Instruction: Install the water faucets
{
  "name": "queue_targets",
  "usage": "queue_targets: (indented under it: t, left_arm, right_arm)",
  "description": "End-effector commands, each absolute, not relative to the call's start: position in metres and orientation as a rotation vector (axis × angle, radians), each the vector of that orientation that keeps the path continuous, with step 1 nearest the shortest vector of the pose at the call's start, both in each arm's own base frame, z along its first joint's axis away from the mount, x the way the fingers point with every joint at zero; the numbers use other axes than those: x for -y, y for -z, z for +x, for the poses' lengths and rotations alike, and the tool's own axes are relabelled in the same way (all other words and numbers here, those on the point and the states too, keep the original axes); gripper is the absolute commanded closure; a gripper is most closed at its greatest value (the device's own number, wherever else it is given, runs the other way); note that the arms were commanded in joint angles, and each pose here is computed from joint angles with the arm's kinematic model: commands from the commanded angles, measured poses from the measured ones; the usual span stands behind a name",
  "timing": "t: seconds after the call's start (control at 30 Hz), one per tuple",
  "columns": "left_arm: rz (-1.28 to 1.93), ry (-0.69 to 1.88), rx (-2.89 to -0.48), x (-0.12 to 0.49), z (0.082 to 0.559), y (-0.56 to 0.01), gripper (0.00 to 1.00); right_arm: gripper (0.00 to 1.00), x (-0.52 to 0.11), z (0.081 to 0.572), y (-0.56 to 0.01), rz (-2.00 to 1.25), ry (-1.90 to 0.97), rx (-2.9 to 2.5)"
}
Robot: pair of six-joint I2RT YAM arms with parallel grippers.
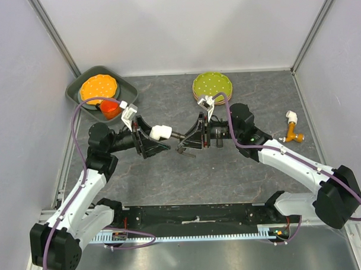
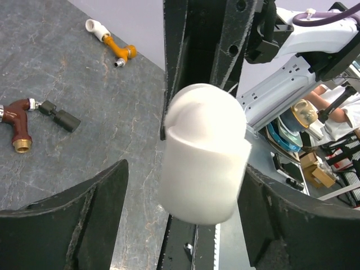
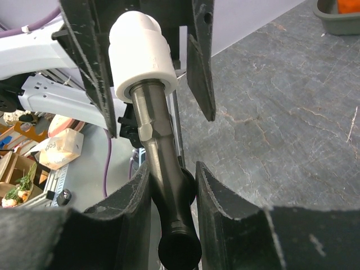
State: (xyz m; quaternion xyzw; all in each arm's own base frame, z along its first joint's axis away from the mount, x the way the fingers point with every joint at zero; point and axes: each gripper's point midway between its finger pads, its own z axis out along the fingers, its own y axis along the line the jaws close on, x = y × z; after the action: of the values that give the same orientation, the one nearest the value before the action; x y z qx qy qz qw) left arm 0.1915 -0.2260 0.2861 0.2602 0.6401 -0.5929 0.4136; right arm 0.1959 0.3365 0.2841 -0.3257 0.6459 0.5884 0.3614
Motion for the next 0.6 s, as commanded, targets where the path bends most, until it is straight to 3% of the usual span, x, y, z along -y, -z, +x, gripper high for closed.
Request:
queue_targets:
  t: [0.0,0.57]
  left_arm:
    - [0.721,1.429,-1.508,0.224,0.187,-0.303,0.18]
    - [0.553,1.479,-1.606,0.224,0.201,-0.304,0.14]
  right_arm:
    - [1.00,-0.338,0.203,-0.308,-0.861,-1.494,-1.572]
    - [1.00,-0.316,0.243,-0.282,-0.807,-1.162,-1.651]
